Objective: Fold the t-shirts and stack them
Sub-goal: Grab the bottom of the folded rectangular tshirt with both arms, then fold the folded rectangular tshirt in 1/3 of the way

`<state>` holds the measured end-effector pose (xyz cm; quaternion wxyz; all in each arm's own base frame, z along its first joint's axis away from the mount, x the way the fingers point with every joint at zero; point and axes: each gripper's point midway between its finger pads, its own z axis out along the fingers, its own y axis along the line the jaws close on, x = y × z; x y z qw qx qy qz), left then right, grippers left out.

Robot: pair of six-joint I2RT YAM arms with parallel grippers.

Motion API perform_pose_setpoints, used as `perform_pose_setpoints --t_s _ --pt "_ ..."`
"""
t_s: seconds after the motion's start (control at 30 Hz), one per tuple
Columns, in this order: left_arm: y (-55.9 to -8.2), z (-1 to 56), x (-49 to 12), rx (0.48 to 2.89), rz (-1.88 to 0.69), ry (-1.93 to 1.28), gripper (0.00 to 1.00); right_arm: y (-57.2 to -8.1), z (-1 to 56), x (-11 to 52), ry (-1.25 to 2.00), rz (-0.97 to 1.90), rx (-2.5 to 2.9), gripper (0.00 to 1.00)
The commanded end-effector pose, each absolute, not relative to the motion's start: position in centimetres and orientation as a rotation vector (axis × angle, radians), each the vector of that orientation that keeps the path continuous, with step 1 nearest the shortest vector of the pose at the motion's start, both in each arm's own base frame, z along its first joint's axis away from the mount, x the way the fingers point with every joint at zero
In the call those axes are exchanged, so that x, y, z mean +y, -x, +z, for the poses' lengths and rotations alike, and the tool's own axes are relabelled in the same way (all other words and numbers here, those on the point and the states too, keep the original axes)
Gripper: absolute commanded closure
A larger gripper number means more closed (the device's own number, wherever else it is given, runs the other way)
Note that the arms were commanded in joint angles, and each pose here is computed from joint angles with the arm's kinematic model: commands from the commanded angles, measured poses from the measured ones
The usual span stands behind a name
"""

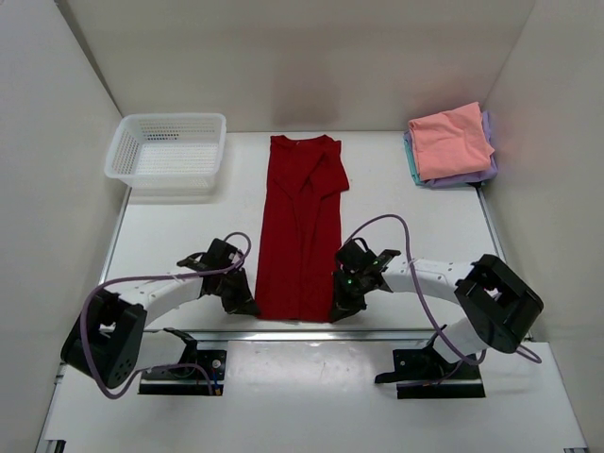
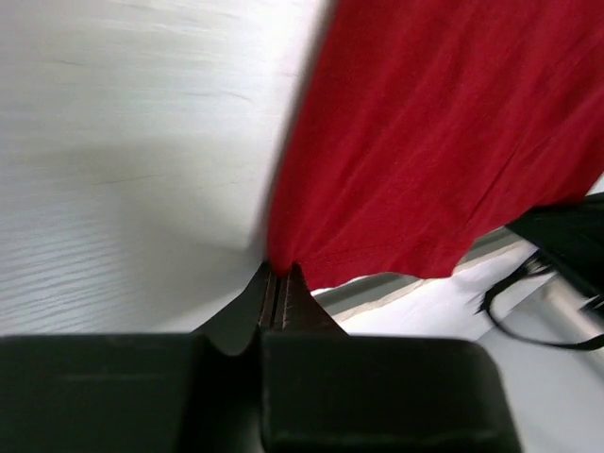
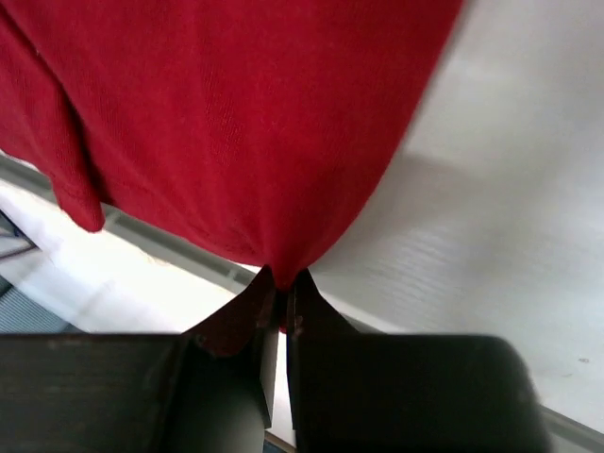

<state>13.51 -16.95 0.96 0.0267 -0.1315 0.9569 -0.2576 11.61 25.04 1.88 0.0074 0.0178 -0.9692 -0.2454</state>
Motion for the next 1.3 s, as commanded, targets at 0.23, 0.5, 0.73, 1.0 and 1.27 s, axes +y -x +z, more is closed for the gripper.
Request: perform_pose_setpoints --t_s 0.23,0.5,0.73,1.0,1.27 --pt "-5.1 1.5 -13.6 3.305 -0.616 0.112 1.0 -5.5 4.4 22.8 -0.287 -0.803 -2.808 1.0" --pt "-4.6 2.7 -14.5 3.364 -0.718 0.091 1.0 -4.8 6.0 22.0 -0.331 -0.924 -2.728 1.0" --pt "-14.3 6.8 -18.0 3.238 -0.785 0.011 1.0 -10.5 8.8 23.7 -0.447 -0.885 -2.749 1.0" --pt "-24.9 9.3 -18.6 3.133 -0.771 0.175 1.0 -21.2 10.9 23.2 -0.47 -0.785 -2.88 1.0" --pt "-32.4 9.9 -17.4 3.035 -0.796 0.349 1.0 -27.8 11.3 22.8 -0.327 -0.819 -2.951 1.0"
